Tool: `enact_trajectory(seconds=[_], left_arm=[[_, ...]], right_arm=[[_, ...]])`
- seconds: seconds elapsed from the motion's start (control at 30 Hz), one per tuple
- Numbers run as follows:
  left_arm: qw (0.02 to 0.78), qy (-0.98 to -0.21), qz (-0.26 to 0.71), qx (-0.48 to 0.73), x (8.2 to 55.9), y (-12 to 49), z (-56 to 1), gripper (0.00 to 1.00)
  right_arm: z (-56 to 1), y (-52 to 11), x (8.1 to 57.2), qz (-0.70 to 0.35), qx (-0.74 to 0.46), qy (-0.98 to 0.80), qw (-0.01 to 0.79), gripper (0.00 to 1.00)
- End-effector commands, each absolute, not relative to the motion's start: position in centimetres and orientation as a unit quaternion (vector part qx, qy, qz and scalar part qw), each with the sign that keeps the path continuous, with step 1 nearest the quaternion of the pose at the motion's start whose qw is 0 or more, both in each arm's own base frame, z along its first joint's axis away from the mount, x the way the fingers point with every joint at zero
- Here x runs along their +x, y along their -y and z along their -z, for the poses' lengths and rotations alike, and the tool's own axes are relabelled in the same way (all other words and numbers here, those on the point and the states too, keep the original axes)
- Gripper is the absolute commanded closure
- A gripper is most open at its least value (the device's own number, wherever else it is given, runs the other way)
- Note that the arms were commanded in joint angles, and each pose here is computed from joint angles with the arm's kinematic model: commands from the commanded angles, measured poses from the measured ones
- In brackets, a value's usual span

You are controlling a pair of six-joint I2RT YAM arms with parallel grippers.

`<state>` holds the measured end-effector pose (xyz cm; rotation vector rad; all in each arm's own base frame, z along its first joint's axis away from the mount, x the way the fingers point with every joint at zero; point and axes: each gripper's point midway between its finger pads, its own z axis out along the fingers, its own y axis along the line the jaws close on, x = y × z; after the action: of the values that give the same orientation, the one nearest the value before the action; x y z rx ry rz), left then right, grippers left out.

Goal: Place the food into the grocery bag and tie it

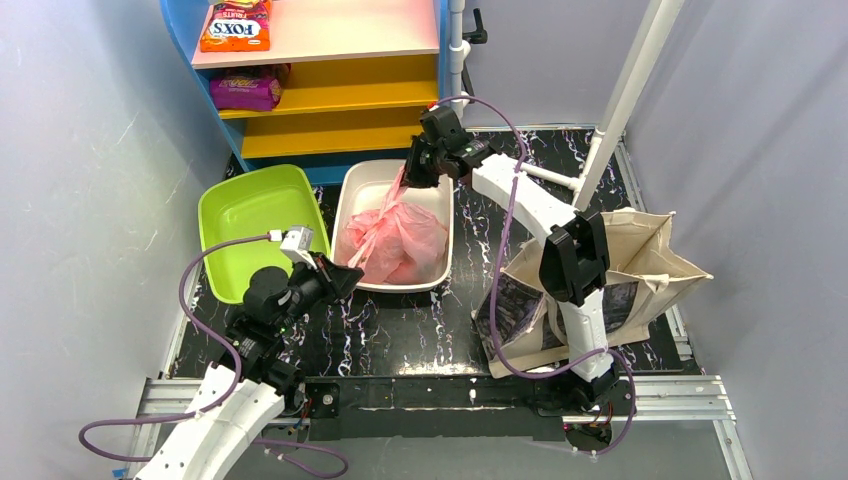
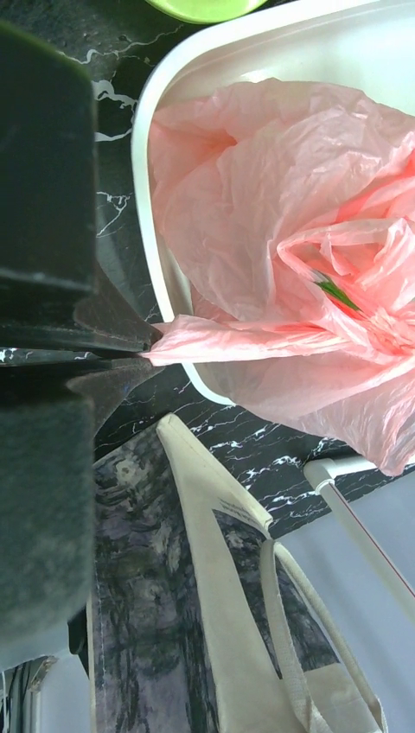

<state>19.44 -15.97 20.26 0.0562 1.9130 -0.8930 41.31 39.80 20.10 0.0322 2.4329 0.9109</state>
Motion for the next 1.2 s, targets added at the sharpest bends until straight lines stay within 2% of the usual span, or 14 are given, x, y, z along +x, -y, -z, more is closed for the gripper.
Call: enact_trajectory(seconds=[0.0,0.13,0.27,0.33,0.43,0.53,0.57,0.73,0.87,1.0,1.17], left_arm=[[0.421,-0.824,0.379,0.034,16.5,16.4,-17.6,1.0],[0.424,-0.818,0.382,0.072,16.0,16.7,-20.2,1.0],[0.403,-0.845,0.333,0.112,16.1,16.0,-21.9,0.98],[0.388,-0.856,0.315,0.136,16.0,15.8,-22.6,0.76],[0.367,-0.871,0.287,0.156,16.2,15.4,-23.3,0.52],[0.358,-0.877,0.273,0.166,16.6,15.3,-24.0,0.29],[0.357,-0.878,0.27,0.168,16.8,15.3,-24.2,0.26],[0.372,-0.879,0.257,0.153,18.9,15.6,-24.5,0.27],[0.4,-0.869,0.253,0.142,21.0,16.1,-25.5,0.33],[0.401,-0.871,0.249,0.138,22.6,16.7,-25.7,0.43],[0.402,-0.871,0.247,0.137,23.9,17.3,-25.4,0.62]], right_arm=[[-23.2,-32.9,51.1,-0.294,0.097,-0.858,0.41,0.99],[-25.3,-34.9,48.5,-0.337,0.038,-0.85,0.404,0.99],[-26.4,-36.3,45.3,-0.346,-0.006,-0.846,0.405,0.99],[-26.7,-36.9,43.8,-0.356,-0.02,-0.844,0.4,0.99],[-26.9,-37.5,42.1,-0.369,-0.032,-0.842,0.393,0.99],[-26.7,-37.9,41.3,-0.373,-0.038,-0.842,0.388,0.99],[-26.7,-38.0,41.1,-0.374,-0.039,-0.843,0.385,0.99],[-26.7,-38.4,40.4,-0.381,-0.044,-0.843,0.377,0.99],[-27.0,-38.5,39.9,-0.384,-0.048,-0.841,0.377,0.99],[-27.0,-38.7,39.5,-0.387,-0.052,-0.841,0.374,0.99],[-27.2,-39.1,39.0,-0.395,-0.059,-0.838,0.371,0.99]])
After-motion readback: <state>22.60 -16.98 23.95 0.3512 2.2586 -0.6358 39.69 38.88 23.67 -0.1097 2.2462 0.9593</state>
